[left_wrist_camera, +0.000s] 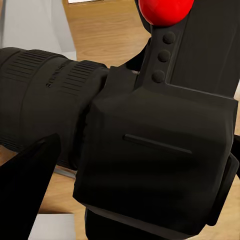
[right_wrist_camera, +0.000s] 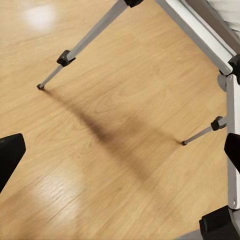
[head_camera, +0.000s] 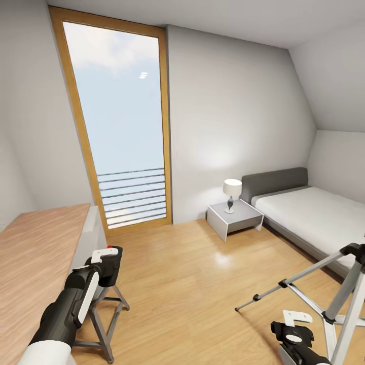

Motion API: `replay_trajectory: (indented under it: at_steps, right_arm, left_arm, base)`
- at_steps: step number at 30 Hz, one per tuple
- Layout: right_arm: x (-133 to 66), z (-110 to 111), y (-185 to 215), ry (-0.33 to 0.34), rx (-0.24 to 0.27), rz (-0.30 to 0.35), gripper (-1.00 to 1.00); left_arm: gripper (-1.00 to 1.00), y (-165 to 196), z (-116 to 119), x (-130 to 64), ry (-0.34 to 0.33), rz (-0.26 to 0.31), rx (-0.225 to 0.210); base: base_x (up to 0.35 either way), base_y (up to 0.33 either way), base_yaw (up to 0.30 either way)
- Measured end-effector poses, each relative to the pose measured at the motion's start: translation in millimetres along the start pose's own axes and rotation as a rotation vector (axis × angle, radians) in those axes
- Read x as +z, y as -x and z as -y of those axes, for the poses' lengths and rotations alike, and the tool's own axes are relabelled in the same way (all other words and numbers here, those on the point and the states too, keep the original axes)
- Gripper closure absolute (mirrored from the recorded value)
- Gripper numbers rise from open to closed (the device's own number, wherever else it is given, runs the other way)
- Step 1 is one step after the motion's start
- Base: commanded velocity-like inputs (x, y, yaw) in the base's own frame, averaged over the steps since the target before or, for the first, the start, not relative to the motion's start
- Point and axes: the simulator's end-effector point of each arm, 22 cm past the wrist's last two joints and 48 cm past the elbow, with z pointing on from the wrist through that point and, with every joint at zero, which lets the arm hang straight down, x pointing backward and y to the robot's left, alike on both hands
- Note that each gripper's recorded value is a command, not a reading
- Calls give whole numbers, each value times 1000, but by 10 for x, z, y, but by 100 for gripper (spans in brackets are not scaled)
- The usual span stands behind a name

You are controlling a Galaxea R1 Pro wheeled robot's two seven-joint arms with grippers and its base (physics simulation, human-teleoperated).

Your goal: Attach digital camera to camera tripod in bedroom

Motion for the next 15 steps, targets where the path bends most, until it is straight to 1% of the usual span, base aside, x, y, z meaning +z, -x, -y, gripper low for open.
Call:
replay_trajectory:
  at_steps: [15]
  right_arm:
    - [0,0,0,0,0,0,-100]
  left_arm:
    - [100,1,9,-1,-2,0,0]
  base:
    - [0,2,0]
